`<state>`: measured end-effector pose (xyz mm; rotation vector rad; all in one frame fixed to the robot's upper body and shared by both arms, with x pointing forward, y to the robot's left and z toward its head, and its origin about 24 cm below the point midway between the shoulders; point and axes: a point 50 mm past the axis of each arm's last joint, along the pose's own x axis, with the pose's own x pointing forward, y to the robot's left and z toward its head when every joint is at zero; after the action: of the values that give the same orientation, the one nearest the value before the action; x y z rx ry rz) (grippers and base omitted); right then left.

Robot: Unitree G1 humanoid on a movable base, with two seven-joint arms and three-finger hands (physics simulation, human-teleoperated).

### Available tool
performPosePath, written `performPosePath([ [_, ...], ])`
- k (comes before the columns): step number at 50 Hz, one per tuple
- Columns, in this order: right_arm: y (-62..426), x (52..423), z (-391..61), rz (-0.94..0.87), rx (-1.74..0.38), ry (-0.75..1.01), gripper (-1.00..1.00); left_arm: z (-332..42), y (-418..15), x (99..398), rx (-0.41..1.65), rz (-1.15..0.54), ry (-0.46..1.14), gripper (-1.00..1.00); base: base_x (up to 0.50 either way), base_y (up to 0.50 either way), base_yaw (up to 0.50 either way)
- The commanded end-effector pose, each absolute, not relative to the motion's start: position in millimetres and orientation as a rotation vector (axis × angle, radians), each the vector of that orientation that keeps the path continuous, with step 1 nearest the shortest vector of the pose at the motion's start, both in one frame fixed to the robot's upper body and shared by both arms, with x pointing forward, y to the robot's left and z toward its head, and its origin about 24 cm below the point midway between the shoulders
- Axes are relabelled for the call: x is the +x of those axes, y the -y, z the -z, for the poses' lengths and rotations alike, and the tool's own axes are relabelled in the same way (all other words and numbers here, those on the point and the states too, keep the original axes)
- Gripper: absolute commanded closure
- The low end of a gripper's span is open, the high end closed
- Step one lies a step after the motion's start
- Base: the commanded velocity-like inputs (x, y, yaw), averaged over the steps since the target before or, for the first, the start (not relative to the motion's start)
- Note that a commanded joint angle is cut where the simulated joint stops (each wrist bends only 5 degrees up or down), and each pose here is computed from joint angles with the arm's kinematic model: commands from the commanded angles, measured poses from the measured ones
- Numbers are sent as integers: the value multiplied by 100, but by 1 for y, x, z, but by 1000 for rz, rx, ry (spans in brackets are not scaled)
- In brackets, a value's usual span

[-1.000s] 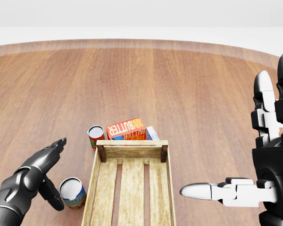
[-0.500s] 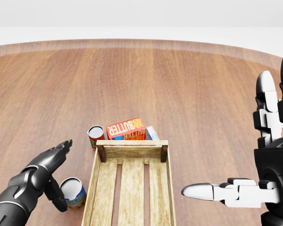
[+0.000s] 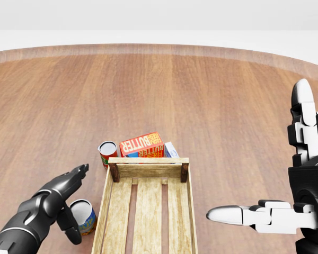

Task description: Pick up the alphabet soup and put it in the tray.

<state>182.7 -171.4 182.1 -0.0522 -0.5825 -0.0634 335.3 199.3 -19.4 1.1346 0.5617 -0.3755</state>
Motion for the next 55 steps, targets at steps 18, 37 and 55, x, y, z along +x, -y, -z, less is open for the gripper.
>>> performPosePath([
  [18,171,183,-182,66,-49,581,-98,31,-194,327,1102,418,-607,-100,0,0,0],
  [37,171,183,-182,66,-46,584,-98,30,-192,328,1078,444,-622,-100,0,0,0],
  [55,173,183,-183,77,-42,589,-98,36,-191,323,1071,464,-645,100,0,0,0],
])
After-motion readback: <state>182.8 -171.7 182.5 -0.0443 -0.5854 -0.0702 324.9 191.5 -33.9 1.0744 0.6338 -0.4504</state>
